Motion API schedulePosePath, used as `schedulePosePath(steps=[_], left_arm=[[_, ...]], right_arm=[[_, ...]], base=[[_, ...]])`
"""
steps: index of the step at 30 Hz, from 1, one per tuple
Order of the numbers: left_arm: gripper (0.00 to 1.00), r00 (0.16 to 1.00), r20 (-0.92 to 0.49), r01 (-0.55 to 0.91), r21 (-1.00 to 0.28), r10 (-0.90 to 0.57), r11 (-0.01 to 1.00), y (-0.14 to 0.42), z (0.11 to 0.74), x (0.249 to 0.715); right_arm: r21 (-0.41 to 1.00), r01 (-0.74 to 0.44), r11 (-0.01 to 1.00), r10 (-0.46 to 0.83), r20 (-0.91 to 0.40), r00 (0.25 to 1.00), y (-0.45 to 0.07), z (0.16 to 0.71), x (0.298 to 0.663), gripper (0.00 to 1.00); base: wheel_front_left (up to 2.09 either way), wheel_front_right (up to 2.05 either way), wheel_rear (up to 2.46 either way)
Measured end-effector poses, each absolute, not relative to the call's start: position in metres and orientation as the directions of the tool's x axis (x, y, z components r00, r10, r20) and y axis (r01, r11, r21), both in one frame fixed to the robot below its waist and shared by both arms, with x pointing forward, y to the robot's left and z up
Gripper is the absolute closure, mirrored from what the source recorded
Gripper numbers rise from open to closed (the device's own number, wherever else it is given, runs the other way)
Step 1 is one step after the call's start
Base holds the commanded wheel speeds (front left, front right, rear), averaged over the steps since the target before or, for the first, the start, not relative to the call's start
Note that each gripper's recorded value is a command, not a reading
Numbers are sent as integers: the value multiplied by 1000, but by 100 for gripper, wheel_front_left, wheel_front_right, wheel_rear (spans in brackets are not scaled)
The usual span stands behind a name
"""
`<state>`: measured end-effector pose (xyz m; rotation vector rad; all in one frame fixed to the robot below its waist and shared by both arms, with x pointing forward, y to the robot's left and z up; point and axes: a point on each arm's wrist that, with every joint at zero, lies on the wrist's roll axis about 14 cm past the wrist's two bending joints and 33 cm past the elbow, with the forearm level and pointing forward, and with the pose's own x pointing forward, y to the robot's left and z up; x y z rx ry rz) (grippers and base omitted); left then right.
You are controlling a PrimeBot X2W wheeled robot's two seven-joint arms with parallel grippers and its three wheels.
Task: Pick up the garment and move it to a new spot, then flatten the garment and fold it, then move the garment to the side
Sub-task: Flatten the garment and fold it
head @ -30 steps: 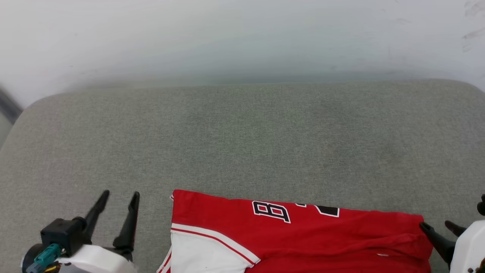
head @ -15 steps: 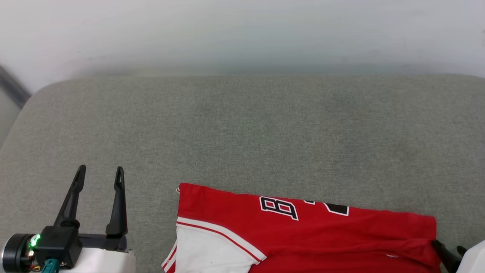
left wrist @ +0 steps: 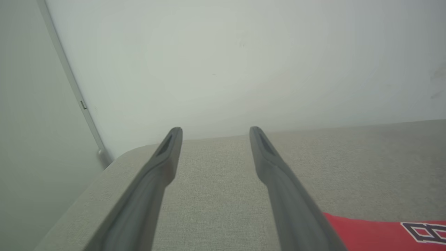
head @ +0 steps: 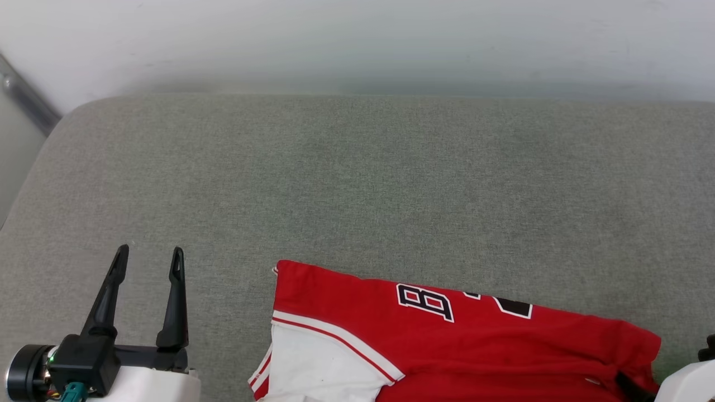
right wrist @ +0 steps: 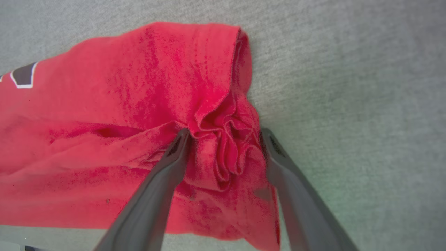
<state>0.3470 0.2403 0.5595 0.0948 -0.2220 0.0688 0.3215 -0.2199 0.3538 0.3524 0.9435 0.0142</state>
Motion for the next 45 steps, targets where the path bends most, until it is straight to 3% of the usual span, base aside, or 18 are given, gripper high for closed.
schedulePosePath(steps=[4, 5, 6, 7, 17, 29, 37, 45], left_arm=[[0, 976, 213, -69, 80, 51, 994, 239, 555, 347], [0, 976, 212, -69, 78, 51, 995, 239, 555, 346], [0, 976, 212, -69, 76, 52, 995, 239, 554, 347], [0, 976, 212, -66, 76, 49, 995, 238, 554, 347], [0, 975, 217, -58, 66, 43, 996, 236, 555, 348], [0, 976, 216, -32, 59, 19, 998, 228, 553, 351], [0, 974, 228, -22, 46, 11, 999, 224, 556, 347], [0, 973, 229, -19, 18, 14, 1000, 221, 556, 341]], right_arm=[[315, 110, 943, 194, -786, 586, -208, 350, 323, 0], [319, 108, 942, 199, -786, 585, -207, 350, 323, 54], [320, 108, 941, 200, -784, 587, -207, 350, 324, 89], [321, 107, 941, 199, -781, 592, -207, 350, 324, 100], [303, 114, 946, 150, -722, 675, -220, 360, 332, 100], [124, 235, 964, -93, -670, 737, -313, 389, 338, 100], [136, 192, 972, -63, -637, 768, -301, 404, 338, 100], [161, 48, 986, 62, -615, 786, -252, 418, 332, 100]], base=[[0, 0, 0], [0, 0, 0], [0, 0, 0], [0, 0, 0], [0, 0, 0], [0, 0, 0], [0, 0, 0], [0, 0, 0]])
